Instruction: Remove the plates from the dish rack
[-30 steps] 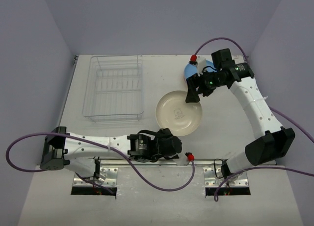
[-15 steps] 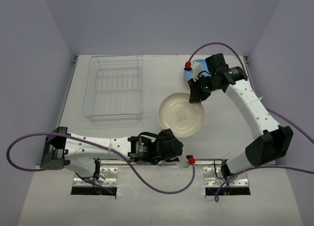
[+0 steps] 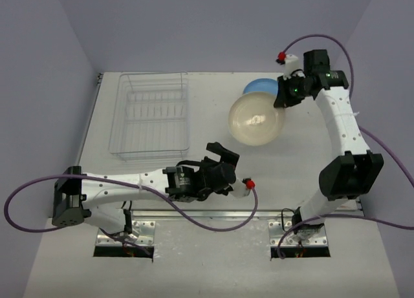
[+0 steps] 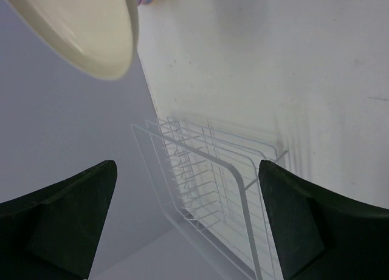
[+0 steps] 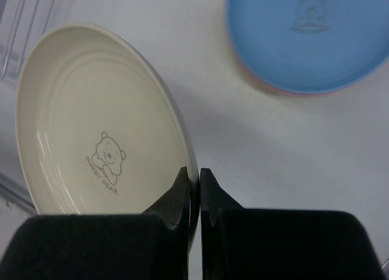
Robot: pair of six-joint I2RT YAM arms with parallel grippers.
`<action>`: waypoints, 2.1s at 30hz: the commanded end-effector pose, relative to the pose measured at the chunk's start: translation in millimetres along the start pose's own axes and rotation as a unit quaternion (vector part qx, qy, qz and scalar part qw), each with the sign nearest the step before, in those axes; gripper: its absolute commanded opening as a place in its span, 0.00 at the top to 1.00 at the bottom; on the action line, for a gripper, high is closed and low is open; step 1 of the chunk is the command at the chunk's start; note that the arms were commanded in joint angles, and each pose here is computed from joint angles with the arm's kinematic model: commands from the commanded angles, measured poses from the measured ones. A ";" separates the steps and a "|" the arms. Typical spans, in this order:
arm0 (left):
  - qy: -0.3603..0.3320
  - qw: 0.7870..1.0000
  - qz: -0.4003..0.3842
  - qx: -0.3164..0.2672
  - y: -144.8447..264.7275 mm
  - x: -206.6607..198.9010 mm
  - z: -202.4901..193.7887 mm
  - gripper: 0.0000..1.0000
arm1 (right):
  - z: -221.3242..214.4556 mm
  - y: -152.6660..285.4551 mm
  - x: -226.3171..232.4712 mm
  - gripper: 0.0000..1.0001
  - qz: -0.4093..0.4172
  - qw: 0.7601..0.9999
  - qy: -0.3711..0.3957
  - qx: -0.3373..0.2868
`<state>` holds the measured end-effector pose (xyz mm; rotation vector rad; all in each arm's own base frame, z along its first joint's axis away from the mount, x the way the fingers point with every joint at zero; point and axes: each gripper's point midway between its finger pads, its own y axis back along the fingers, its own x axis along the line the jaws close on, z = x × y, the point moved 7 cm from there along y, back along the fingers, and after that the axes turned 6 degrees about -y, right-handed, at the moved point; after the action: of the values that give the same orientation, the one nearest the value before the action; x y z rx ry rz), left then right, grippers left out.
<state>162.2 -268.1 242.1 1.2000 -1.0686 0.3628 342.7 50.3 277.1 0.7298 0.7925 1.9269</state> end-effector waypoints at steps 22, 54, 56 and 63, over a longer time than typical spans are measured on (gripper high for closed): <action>0.683 0.730 0.035 0.021 31.6 76.1 -193.4 0.00 | 79.1 -110.6 -192.6 1.00 -0.094 0.941 -0.279 -0.168; 0.778 0.604 0.156 0.075 64.1 51.9 -281.9 0.00 | -46.3 86.2 -28.4 0.01 -0.121 0.971 -0.108 -0.178; 0.781 0.601 0.155 0.076 61.5 44.0 -285.0 0.00 | -58.8 91.1 -21.9 0.01 -0.130 0.968 -0.106 -0.184; 0.782 0.603 0.144 0.062 56.3 44.2 -283.7 0.00 | -77.1 92.1 -15.8 0.01 -0.146 0.962 -0.111 -0.202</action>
<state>270.0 -11.8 301.9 0.4390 0.4595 1.4102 242.4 -13.9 288.5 0.6311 0.3761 1.6483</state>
